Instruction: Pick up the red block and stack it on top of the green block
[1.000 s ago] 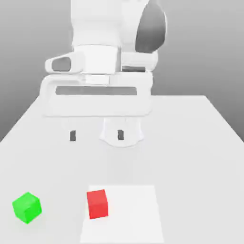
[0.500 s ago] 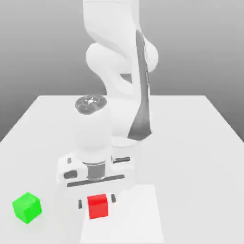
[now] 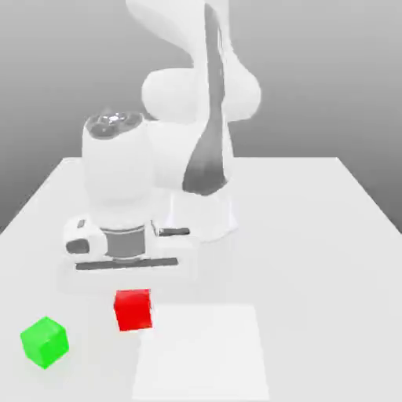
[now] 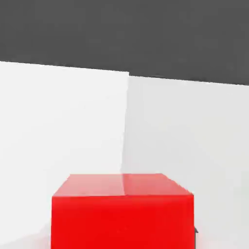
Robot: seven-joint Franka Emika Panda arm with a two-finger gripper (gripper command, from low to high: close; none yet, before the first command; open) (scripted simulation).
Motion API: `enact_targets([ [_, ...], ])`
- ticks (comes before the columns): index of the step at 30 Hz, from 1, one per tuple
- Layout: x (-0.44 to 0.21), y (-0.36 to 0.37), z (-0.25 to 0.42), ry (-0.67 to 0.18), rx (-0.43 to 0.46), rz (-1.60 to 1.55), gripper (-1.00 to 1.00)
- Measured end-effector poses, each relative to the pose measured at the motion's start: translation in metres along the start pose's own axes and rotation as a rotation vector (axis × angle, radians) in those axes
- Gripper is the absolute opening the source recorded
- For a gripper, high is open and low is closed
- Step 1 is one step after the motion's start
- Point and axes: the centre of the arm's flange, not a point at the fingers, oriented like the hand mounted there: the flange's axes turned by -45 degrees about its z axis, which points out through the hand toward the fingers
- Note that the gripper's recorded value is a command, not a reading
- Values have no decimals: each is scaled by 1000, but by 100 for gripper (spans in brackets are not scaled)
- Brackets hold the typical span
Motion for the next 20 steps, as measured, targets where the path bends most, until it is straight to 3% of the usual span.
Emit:
enact_targets([
  [4,6,77,-15,2,0,312,-100],
  [8,8,91,24,4,-1,368,-100],
  [9,7,92,36,3,-2,371,100],
  [16,7,92,39,3,-2,373,100],
  [20,7,92,-5,4,-1,372,100],
])
